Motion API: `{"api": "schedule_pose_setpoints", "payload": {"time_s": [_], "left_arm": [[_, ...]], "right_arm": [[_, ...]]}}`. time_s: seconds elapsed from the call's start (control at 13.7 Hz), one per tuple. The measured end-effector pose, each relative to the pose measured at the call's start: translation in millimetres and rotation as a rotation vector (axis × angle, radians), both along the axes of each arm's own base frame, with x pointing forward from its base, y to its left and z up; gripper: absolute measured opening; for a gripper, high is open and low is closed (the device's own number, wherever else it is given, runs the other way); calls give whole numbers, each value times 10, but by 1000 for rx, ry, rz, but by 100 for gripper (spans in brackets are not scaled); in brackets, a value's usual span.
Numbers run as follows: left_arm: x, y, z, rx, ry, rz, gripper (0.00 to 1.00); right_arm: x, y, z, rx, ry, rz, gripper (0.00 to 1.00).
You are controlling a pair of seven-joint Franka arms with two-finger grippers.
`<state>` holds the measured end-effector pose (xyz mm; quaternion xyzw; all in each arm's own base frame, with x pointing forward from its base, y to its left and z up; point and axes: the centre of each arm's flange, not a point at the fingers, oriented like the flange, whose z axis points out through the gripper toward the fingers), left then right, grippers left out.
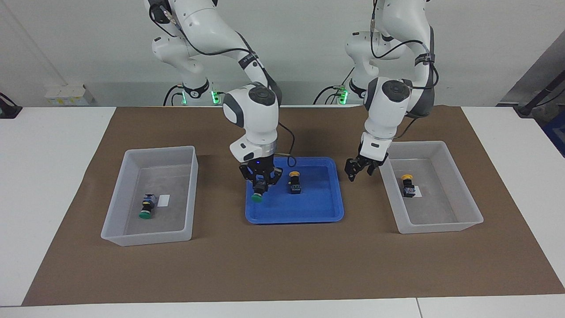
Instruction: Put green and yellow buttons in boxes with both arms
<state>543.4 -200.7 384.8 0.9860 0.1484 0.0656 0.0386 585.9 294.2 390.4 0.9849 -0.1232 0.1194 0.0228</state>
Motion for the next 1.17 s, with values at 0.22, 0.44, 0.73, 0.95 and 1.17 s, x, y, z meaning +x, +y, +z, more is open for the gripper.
{"api": "schedule_pose_setpoints", "payload": {"time_s": [0.22, 0.44, 0.73, 0.95, 1.17], "left_arm": [[-162, -431, -102, -51, -47, 61, 76], [-284, -814, -233, -96, -80, 63, 76], [-318, -1097, -442, -134, -116, 21, 76], [-359, -1382, -588, -142, -106, -21, 76], [-389, -1529, -601, -147, -106, -44, 76]], "right_arm": [[100, -602, 462, -46, 9, 28, 41], [147, -1164, 658, -85, 30, 75, 41], [124, -1866, 541, -104, 105, 203, 41], [132, -2438, 407, -96, 150, 317, 41], [87, -2776, 123, -86, 124, 348, 41]]}}
